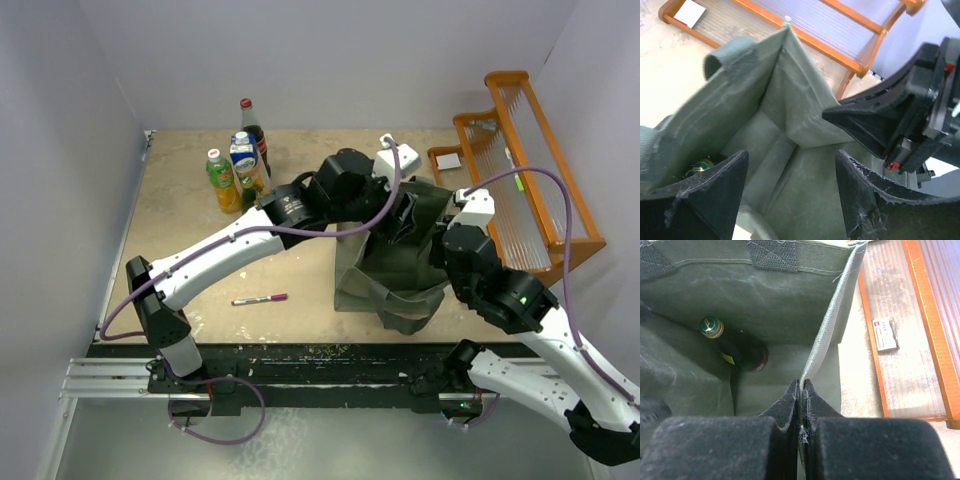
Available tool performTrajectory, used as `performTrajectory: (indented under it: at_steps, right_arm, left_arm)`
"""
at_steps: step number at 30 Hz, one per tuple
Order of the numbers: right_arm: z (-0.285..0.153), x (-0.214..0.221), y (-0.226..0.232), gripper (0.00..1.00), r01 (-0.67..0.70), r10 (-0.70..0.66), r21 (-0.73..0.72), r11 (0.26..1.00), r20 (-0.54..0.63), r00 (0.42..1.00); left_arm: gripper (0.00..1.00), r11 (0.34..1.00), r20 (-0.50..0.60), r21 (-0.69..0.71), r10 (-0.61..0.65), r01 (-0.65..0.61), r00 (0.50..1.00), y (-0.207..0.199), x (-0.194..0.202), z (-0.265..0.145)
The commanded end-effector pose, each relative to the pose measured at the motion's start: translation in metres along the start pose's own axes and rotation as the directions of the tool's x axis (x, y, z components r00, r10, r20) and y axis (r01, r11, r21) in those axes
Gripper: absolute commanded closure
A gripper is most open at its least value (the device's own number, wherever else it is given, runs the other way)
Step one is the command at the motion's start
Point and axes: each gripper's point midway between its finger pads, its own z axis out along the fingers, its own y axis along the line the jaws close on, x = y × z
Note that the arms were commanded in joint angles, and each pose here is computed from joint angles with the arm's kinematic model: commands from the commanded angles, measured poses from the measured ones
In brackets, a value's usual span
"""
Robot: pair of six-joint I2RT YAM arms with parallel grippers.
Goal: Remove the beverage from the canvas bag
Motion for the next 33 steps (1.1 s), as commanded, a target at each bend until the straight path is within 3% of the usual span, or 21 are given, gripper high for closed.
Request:
performTrajectory:
  at_steps: [1, 18, 26, 29, 33]
  right_arm:
    - [-0.004, -0.021, -0.003, 1.00, -0.074, 0.074, 0.006, 0.997, 0.083, 0.994]
    - [-0.006, -0.024, -0.001, 1.00, -0.084, 0.085, -0.014, 0.996, 0.100, 0.991]
    - [-0.005, -0.022, -0.003, 1.00, -0.089, 0.089, -0.007, 0.996, 0.101, 0.991]
    - [-0.005, -0.023, -0.003, 1.00, -0.087, 0.087, -0.006, 0.996, 0.103, 0.991]
    - [-0.006, -0.024, -0.006, 1.00, -0.081, 0.080, 0.002, 0.997, 0.110, 0.991]
  left_arm:
    - [0.29, 0.994, 0.002, -0.020, 0.110, -0.110, 0.994, -0.009, -0.008, -0.002]
    - [0.53, 0.957, -0.221, -0.192, 0.172, -0.216, 0.960, 0.033, 0.050, 0.055]
    - [0.44, 0.919, -0.352, -0.284, 0.166, -0.273, 0.921, 0.063, 0.071, 0.069]
    - [0.44, 0.915, -0.364, -0.291, 0.166, -0.281, 0.916, 0.063, 0.068, 0.067]
    - [0.36, 0.911, -0.332, -0.318, 0.151, -0.261, 0.931, 0.060, 0.052, 0.051]
